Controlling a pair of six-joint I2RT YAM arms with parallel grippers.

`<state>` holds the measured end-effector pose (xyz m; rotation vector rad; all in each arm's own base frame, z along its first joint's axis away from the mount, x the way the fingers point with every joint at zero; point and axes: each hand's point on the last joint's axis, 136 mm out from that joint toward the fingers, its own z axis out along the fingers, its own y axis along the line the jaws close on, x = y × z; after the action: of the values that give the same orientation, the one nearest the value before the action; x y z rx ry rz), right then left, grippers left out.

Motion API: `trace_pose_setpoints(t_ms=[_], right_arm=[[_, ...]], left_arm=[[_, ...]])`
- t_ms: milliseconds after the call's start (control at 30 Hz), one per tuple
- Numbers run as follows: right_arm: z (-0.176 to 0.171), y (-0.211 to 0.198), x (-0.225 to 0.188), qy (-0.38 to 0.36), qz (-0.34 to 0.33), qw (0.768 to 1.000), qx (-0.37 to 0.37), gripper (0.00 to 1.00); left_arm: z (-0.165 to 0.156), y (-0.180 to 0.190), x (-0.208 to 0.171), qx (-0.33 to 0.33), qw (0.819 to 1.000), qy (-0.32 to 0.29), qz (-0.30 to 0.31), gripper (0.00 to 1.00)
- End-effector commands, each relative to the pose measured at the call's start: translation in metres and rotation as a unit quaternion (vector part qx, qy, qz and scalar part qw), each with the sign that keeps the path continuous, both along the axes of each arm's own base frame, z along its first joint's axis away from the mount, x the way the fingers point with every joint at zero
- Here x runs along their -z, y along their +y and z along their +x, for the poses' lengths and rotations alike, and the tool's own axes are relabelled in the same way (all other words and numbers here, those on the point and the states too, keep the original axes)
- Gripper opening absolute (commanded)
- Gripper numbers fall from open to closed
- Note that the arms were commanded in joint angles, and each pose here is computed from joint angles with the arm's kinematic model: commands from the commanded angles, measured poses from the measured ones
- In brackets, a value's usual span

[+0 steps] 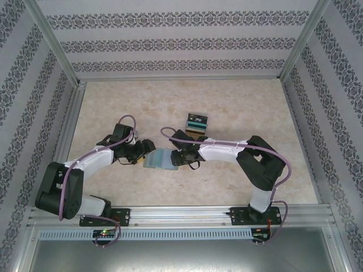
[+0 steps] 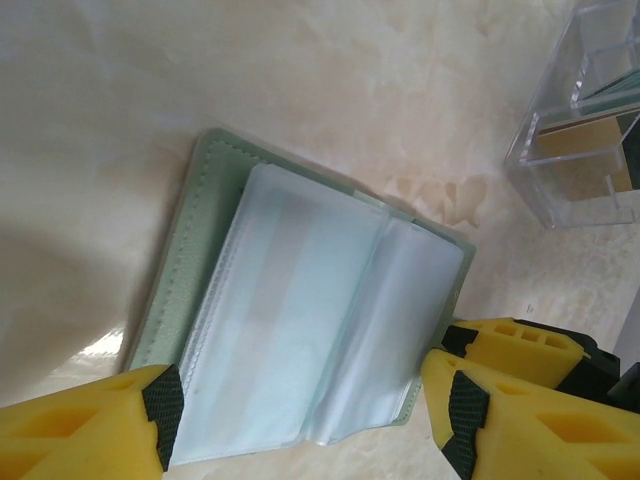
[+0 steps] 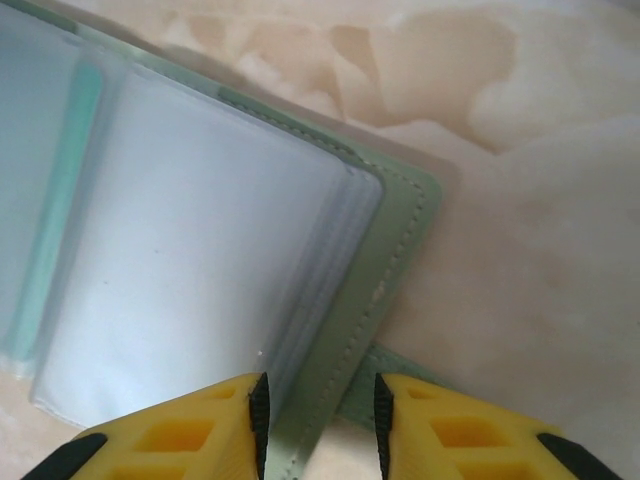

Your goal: Take the credit cards out of the card holder

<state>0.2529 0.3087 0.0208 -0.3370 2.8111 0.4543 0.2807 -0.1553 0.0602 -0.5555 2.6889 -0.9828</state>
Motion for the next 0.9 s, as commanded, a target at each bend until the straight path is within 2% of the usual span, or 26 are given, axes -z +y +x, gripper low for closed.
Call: trace_pose_setpoints(t_ms=[0,200,667,867], right_arm=[[0.003,-0.009,-0.001,-0.002,0.0,1.0,0.023,0.34],[0.004,0.005,0.006,0.014,0.013,1.0,0.005,0.21],[0.004,0.007,0.008,0.017,0.013,1.0,0.002,0.21],[0.004,0.008,0.009,0.02,0.014,1.0,0.001,0.21]], left_arm=[[0.013,-0.015,-0.014,0.027,0.999,-0.034,-0.015,0.73],[0.013,-0.015,-0.005,0.032,0.999,-0.025,-0.011,0.73],[0.009,-0.015,0.015,0.041,0.999,0.002,0.002,0.73],[0.007,-0.028,0.009,0.057,0.998,-0.004,-0.014,0.73]])
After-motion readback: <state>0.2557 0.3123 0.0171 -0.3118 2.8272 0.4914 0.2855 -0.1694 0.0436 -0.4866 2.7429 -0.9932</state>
